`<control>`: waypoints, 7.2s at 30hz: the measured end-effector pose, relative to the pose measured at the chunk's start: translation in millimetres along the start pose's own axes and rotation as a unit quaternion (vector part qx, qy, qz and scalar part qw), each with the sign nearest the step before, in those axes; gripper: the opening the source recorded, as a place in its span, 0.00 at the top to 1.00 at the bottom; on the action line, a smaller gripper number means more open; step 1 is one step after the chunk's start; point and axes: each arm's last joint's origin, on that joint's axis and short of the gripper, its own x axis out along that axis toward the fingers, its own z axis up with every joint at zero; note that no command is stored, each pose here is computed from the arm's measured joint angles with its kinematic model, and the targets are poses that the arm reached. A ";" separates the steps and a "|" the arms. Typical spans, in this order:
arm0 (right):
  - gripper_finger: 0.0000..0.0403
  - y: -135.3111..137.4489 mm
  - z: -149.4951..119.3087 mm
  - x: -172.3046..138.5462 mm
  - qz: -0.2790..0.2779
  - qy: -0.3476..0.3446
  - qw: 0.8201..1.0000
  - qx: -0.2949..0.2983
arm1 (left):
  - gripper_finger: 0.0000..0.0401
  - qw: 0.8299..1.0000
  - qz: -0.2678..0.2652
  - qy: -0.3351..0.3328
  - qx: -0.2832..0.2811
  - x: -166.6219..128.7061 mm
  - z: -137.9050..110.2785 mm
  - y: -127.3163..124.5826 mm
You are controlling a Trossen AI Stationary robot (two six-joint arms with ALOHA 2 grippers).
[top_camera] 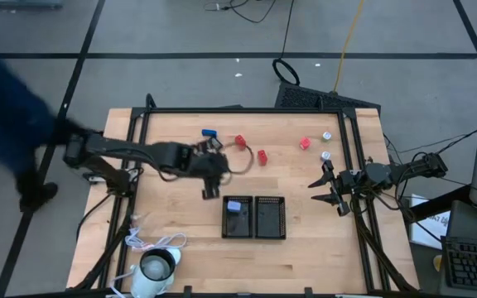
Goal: Pick & Place Office items
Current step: Put the bottom blue digital clock into the right black basket
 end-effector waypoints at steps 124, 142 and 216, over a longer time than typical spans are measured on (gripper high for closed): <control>0.58 -24.6 -1.8 48.8 -0.317 -0.054 0.937 0.138 | 0.61 0.941 0.187 -0.265 0.096 41.9 -75.5 5.1; 0.49 -56.4 36.0 175.5 -0.197 -0.026 0.970 0.140 | 0.61 0.918 0.290 -0.120 0.241 78.6 -18.8 -39.4; 0.87 -12.0 27.8 167.7 0.073 0.095 0.991 0.057 | 0.45 0.905 -0.014 -0.418 -0.084 0.3 -82.1 8.5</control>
